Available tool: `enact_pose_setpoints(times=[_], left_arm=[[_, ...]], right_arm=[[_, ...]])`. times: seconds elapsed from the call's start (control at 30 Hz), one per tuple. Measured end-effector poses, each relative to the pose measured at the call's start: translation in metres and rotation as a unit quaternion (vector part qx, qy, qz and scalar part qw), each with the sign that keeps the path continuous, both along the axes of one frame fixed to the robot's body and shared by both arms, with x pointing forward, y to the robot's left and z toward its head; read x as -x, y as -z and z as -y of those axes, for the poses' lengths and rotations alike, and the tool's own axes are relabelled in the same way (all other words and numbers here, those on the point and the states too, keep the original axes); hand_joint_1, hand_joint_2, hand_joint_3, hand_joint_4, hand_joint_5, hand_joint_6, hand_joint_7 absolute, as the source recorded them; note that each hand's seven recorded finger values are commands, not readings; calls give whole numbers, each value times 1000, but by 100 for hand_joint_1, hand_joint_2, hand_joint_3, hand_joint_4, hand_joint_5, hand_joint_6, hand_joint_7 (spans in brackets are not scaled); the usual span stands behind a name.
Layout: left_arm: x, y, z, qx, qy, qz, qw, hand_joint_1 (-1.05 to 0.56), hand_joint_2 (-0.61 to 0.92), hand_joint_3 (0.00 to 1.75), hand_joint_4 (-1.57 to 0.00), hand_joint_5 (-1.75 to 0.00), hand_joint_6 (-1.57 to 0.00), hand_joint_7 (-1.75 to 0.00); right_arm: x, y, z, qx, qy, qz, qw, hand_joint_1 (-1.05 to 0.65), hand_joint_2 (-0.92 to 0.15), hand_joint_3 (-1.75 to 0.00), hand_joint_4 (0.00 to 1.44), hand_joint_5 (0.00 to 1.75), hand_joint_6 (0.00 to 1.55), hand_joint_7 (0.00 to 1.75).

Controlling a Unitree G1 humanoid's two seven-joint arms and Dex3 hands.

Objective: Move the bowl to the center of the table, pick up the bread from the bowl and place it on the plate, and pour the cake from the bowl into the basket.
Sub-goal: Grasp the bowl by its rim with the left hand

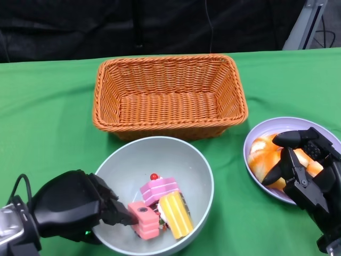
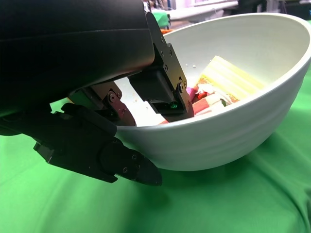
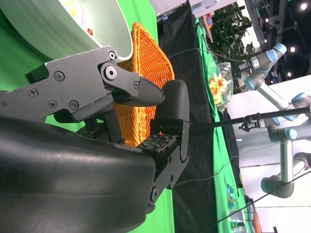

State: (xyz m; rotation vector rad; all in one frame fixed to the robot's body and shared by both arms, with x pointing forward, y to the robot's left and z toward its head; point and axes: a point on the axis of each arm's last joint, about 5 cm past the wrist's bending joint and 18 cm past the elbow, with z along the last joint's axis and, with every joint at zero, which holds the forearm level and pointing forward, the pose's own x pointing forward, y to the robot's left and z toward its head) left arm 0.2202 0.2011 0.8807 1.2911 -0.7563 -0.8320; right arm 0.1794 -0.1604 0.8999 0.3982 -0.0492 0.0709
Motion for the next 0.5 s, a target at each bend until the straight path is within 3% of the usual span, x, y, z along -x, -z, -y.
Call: enact_pose_setpoints(times=[0.3, 0.33, 0.4, 0.5], left_arm=[[1, 17, 14, 54, 32, 2, 998, -30, 84, 0, -106, -5, -105, -6], [2, 20, 13, 66, 33, -1, 997, -27, 76, 0, -123, -13, -120, -12], [4, 26, 12, 98, 32, -8, 995, -25, 71, 0, -136, -20, -129, -14], [6, 34, 12, 131, 26, -14, 991, -24, 70, 0, -140, -23, -132, -14]], right_arm=[[0, 1, -1, 8, 2, -3, 1000, -13, -83, -68, 67, 161, 63, 127], [0, 1, -1, 7, 2, -3, 1000, -13, -82, -67, 67, 159, 63, 127], [0, 1, -1, 7, 3, -3, 1000, -14, -82, -66, 68, 157, 63, 126], [0, 2, -2, 4, 3, -3, 1000, -14, -82, -64, 69, 156, 64, 124]])
